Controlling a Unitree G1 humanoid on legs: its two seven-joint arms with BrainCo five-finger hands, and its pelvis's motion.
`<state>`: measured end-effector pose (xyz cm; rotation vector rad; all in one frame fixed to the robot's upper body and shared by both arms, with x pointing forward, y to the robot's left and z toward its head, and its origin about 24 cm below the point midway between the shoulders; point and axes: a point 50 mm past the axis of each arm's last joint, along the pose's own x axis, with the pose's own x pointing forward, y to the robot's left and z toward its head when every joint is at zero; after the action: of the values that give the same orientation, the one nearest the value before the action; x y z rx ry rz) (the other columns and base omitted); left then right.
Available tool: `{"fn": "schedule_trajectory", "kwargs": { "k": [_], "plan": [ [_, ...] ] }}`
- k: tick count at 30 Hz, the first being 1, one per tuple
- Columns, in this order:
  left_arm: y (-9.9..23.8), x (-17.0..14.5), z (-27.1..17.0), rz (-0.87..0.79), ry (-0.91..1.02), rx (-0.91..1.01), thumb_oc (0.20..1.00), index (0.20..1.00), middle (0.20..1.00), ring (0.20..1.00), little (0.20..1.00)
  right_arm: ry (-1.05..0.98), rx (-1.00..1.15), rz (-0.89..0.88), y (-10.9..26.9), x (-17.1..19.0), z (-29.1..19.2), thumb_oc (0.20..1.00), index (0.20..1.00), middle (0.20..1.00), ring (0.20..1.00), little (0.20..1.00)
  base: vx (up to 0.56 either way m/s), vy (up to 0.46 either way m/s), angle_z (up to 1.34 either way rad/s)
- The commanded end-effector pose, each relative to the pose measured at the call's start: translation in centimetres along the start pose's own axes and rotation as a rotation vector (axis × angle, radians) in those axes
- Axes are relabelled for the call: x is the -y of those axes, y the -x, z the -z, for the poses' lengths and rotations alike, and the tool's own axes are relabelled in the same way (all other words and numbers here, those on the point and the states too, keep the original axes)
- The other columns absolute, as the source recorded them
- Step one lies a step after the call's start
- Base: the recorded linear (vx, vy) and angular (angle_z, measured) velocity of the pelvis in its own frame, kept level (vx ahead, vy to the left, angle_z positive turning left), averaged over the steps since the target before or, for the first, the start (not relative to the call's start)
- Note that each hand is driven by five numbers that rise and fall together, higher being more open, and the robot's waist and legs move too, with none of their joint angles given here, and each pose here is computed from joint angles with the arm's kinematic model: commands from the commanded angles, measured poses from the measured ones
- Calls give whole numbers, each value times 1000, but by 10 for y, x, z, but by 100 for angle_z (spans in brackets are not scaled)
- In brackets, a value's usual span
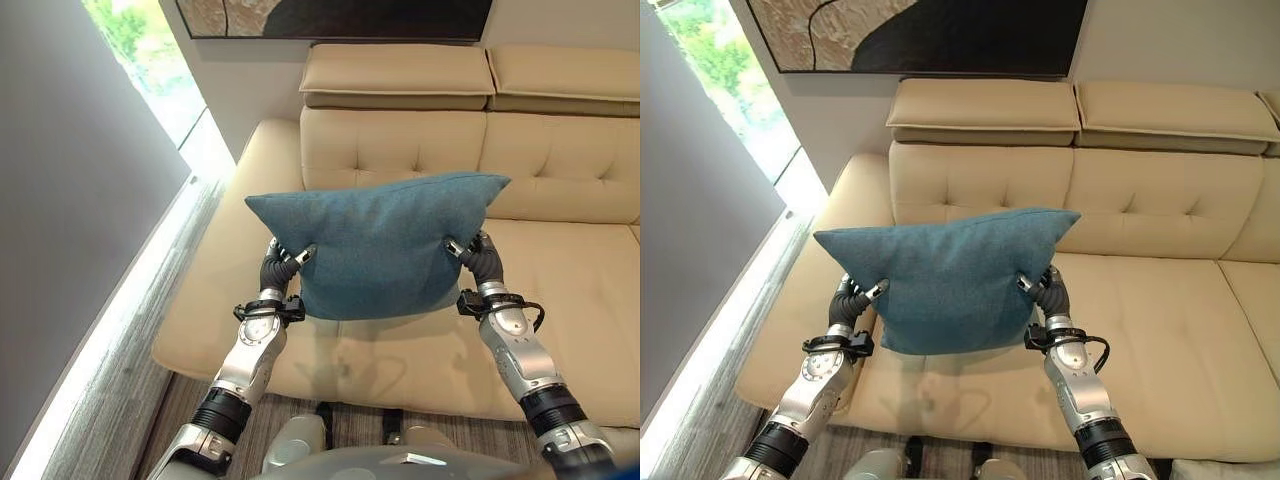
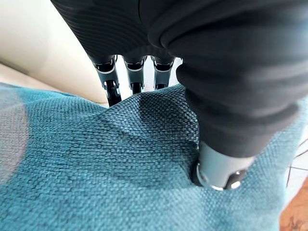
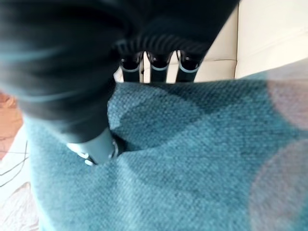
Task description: Pick up all the scattered cushions and arrange them neatly on the sofa.
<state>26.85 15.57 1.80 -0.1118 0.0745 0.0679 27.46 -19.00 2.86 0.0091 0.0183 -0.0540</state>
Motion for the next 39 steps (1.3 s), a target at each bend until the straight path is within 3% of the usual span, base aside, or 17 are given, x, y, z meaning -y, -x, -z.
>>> {"fn": "schedule_trajectory", "kwargs": {
  "k": [1, 16, 17, 20, 30, 34, 39],
  "plan": [
    [-10, 35, -44, 162, 6, 219, 200, 200, 200, 200, 200, 6, 224, -26, -4, -10, -41, 200, 200, 200, 200, 200, 151, 56, 23],
    [-47, 54, -96, 118, -32, 371, 200, 200, 200, 200, 200, 84, 389, -43, -34, -45, -89, 200, 200, 200, 200, 200, 101, 62, -13],
    [-57, 70, -124, 140, -36, 452, 200, 200, 200, 200, 200, 91, 469, -64, -48, -61, -115, 200, 200, 200, 200, 200, -183, 15, -32],
    [-73, 82, -163, 143, -86, 556, 200, 200, 200, 200, 200, 127, 587, -69, -66, -73, -159, 200, 200, 200, 200, 200, -191, 1, -18],
    [-94, 97, -275, 101, -214, 791, 200, 200, 200, 200, 200, 231, 837, 57, -95, -75, -284, 200, 200, 200, 200, 200, -57, -17, 2],
    [-94, 100, -303, 88, -246, 842, 200, 200, 200, 200, 200, 253, 902, 98, -93, -72, -314, 200, 200, 200, 200, 200, -12, -40, 11],
    [-94, 98, -305, 81, -240, 840, 200, 200, 200, 200, 200, 258, 866, 100, -98, -73, -309, 200, 200, 200, 200, 200, -14, -17, 4]
  ]
}}
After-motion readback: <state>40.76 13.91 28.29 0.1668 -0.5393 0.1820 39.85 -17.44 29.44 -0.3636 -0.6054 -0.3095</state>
